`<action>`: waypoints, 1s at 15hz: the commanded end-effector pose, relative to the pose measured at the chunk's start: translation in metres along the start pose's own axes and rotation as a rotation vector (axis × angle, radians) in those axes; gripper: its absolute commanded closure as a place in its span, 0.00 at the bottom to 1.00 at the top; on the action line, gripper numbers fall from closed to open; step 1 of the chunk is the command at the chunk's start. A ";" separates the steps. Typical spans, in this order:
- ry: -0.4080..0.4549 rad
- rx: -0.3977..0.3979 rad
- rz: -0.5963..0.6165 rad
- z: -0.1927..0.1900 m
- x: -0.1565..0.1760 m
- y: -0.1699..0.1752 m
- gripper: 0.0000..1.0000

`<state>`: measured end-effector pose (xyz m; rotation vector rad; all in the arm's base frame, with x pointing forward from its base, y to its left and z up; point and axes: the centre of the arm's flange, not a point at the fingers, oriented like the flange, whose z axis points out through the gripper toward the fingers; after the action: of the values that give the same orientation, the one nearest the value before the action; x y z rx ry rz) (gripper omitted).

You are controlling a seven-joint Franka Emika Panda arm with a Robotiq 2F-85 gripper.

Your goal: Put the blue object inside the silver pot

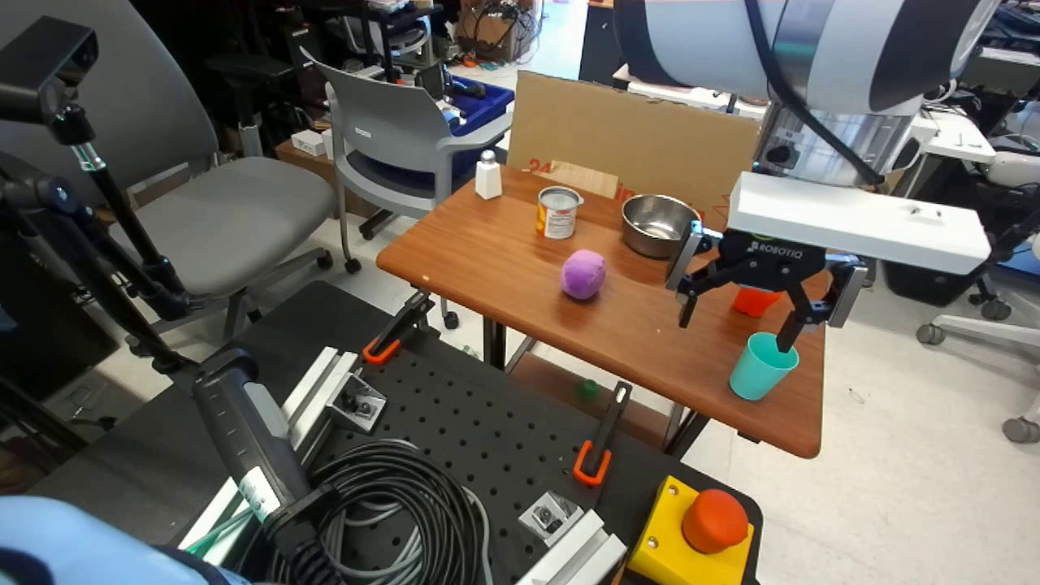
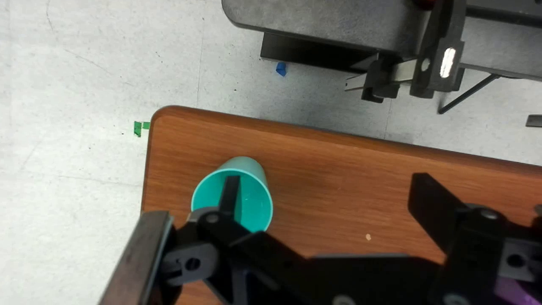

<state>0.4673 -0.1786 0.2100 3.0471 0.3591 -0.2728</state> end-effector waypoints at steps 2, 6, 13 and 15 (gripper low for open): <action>0.020 0.010 -0.058 0.017 0.028 0.015 0.00; -0.004 0.023 -0.067 0.031 0.036 0.016 0.00; -0.016 0.034 -0.054 0.037 0.039 0.018 0.58; -0.007 0.027 -0.041 0.028 0.038 0.017 0.73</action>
<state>0.4979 -0.1862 0.1661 3.0527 0.4277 -0.3248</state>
